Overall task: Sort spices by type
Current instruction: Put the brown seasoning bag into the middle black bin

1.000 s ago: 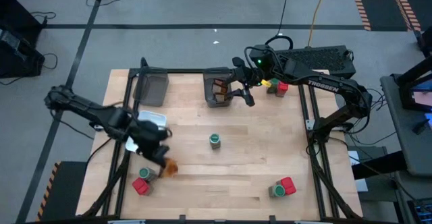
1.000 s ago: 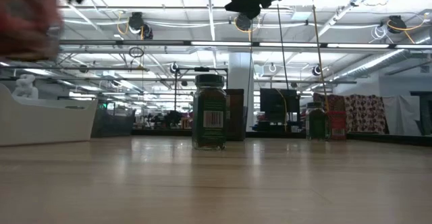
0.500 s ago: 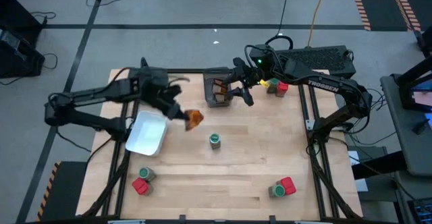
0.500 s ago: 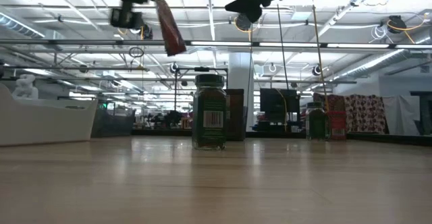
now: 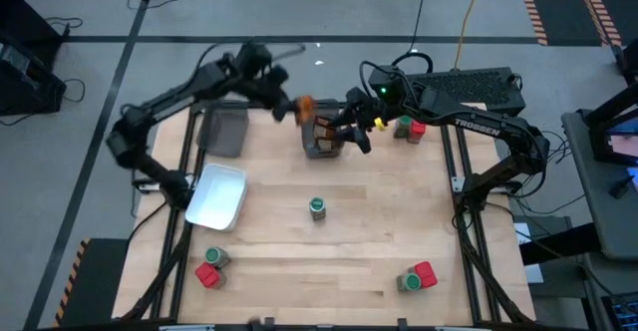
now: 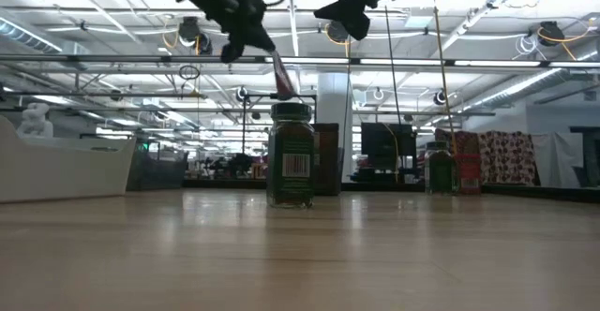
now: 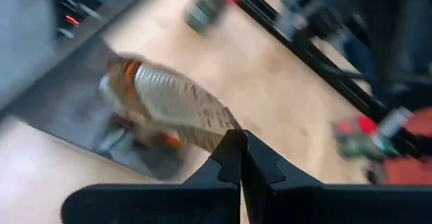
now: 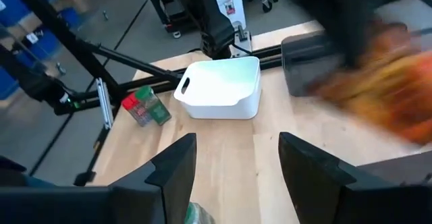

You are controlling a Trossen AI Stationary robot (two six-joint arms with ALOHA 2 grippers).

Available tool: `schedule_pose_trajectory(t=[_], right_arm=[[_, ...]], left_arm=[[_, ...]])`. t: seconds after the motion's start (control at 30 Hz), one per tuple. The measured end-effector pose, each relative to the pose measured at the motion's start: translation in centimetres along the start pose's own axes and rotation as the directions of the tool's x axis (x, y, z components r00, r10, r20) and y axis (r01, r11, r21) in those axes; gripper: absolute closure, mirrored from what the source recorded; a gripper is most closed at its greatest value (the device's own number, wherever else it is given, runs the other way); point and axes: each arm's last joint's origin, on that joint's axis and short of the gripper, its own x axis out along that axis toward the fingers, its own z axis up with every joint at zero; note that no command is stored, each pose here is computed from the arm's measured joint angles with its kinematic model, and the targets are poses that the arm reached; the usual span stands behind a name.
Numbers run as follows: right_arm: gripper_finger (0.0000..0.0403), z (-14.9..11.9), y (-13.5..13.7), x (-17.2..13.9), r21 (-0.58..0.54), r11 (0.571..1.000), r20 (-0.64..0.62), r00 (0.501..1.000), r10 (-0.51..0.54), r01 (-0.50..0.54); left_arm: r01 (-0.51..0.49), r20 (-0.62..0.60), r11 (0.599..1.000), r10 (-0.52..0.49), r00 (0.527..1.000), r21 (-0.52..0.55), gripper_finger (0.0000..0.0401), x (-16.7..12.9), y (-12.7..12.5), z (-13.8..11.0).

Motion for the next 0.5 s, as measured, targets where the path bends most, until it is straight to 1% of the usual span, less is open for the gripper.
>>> schedule_pose_trajectory(t=[0.13, 0.23, 0.33, 0.4, 0.5], right_arm=[[0.0211, -0.1, 0.0, 0.0, 0.064, 0.998, -0.013, 1.000, -0.002, 0.003], [0.0211, -0.4, 0.0, 0.0, 0.110, 0.994, -0.038, 0.999, -0.005, 0.009], [0.0211, -0.9, -0.1, 0.0, 0.160, 0.987, -0.084, 0.996, -0.012, 0.026], [0.0211, -1.3, -0.2, -0.1, 0.183, 0.981, -0.120, 0.992, -0.037, 0.058], [0.0211, -1.8, -0.3, -0.5, 0.195, 0.970, -0.170, 0.979, -0.115, 0.148]], left_arm=[[-0.058, 0.032, 0.998, 0.058, 0.998, -0.001, 0.0401, -0.1, 3.2, 3.3], [-0.091, 0.002, 0.996, 0.091, 0.996, 0.009, 0.0401, 0.2, 5.2, 4.9], [-0.106, -0.046, 0.994, 0.107, 0.993, 0.027, 0.0401, 0.8, 6.4, 6.2], [-0.119, -0.076, 0.992, 0.121, 0.990, 0.027, 0.0401, 1.4, 7.1, 6.8], [-0.120, -0.074, 0.993, 0.119, 0.990, -0.001, 0.0401, 2.2, 7.7, 7.7]])
